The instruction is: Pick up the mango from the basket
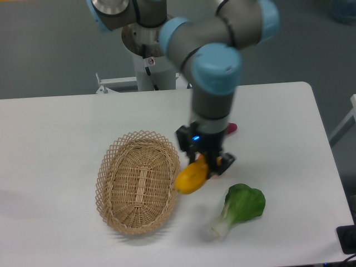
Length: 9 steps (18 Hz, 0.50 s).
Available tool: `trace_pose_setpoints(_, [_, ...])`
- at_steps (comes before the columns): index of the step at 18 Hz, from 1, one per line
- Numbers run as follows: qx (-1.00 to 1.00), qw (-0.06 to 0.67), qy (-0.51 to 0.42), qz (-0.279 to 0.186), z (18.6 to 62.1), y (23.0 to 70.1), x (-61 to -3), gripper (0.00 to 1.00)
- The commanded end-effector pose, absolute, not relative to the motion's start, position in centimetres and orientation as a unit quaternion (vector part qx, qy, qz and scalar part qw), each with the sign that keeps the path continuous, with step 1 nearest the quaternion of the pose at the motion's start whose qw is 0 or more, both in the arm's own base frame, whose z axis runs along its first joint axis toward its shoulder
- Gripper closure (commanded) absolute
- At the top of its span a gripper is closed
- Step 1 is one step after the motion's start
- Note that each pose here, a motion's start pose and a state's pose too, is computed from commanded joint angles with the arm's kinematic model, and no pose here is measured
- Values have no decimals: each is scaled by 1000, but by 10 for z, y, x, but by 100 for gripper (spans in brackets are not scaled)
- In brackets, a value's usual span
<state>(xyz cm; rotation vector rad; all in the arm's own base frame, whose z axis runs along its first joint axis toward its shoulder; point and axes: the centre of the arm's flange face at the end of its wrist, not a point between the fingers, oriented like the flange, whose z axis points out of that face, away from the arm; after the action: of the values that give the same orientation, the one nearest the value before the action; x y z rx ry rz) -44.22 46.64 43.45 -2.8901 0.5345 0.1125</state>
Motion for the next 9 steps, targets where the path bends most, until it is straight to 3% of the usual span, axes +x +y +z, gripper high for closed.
trace_pose_setpoints(9, [-967,86,236,40,433,397,-499,59])
